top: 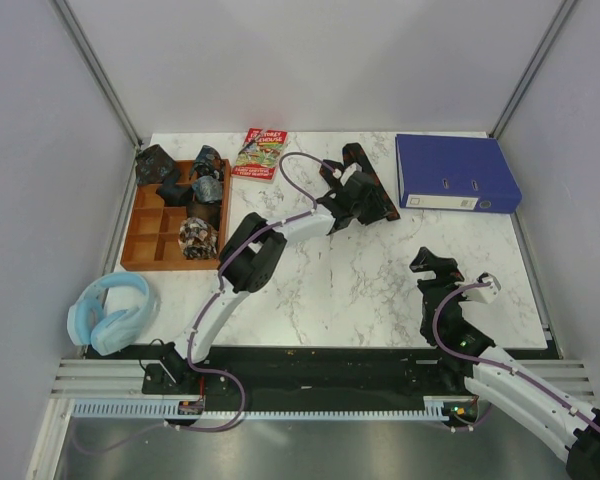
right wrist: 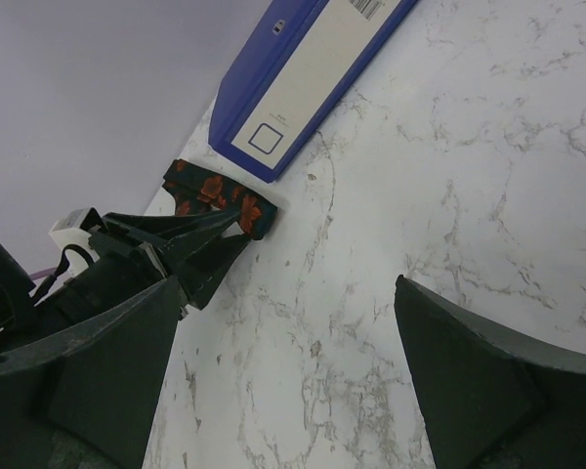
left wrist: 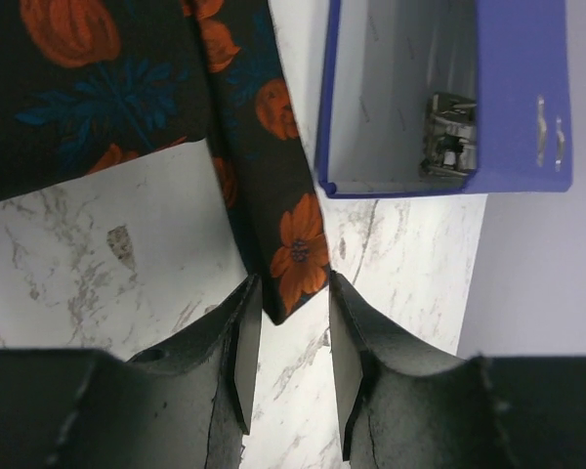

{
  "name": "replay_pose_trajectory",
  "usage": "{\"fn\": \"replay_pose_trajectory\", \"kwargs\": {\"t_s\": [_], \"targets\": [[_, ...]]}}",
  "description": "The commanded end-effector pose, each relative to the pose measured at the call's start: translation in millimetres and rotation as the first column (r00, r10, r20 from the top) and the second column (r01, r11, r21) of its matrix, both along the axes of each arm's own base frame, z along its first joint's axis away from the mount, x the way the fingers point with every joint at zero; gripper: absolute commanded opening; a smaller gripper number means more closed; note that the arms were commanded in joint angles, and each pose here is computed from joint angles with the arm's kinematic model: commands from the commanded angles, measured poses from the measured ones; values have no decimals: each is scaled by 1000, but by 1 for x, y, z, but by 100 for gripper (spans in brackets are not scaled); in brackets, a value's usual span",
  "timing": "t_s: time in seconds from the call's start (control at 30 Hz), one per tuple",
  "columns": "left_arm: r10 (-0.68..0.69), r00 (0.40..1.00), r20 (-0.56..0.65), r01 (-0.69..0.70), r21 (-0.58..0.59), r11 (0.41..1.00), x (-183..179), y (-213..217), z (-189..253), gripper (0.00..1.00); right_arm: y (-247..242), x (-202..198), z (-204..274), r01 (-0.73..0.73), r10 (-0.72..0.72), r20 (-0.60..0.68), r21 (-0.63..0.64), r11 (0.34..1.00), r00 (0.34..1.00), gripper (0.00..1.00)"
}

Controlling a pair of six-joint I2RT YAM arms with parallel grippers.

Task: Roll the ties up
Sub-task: Move the tie to the center of the board.

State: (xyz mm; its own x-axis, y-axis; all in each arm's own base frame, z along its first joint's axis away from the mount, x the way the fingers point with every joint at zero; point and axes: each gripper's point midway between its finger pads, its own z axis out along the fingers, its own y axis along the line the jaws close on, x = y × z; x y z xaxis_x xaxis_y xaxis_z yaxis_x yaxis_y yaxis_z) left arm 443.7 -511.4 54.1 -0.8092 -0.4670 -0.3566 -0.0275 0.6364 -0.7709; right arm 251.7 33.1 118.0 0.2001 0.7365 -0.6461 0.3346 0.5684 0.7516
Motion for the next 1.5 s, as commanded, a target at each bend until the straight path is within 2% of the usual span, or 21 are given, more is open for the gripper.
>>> {"fn": "replay_pose_trajectory", "kwargs": {"t_s": [0.0,0.7,0.77,0.83,0.9,1.03,1.27,1.37,1.4,1.43,1.47], "targets": [[32,999,-18,-31,21,999,-4,-3,-4,40,-7,-6,-25,11,-12,-33,-35,999,999,98],[39,999,-23,-36,99,994,-2,-1,-33,38,-7,-6,-26,9,-10,-35,-39,999,999,98],[36,999,-33,-32,101,994,-3,-1,-39,34,-7,-6,-26,10,-12,-37,-41,999,999,98],[35,999,-39,-31,103,994,-5,-2,-41,26,-7,-6,-26,9,-10,-35,-39,999,999,98],[35,999,-38,-31,105,994,-5,-2,-43,23,-7,-6,-26,11,-12,-35,-38,999,999,98],[8,1000,-11,-7,120,993,-6,-4,-38,2,-7,-6,-26,13,-15,-35,-40,999,999,98],[-77,997,20,73,158,985,-31,14,4,2,-8,-7,-24,17,-18,-26,-37,999,999,98],[-106,994,8,103,175,979,-56,36,20,2,-9,-7,-24,17,-18,-24,-39,999,1000,98],[-118,993,-27,121,213,970,-70,51,3,2,-9,-7,-23,18,-19,-24,-40,999,1000,98],[-121,993,3,118,191,974,-76,57,30,2,-9,-7,-23,15,-16,-24,-41,999,1000,98],[-143,990,-12,143,186,972,-87,63,31,2,-9,-7,-21,14,-15,-22,-40,999,1000,98]]}}
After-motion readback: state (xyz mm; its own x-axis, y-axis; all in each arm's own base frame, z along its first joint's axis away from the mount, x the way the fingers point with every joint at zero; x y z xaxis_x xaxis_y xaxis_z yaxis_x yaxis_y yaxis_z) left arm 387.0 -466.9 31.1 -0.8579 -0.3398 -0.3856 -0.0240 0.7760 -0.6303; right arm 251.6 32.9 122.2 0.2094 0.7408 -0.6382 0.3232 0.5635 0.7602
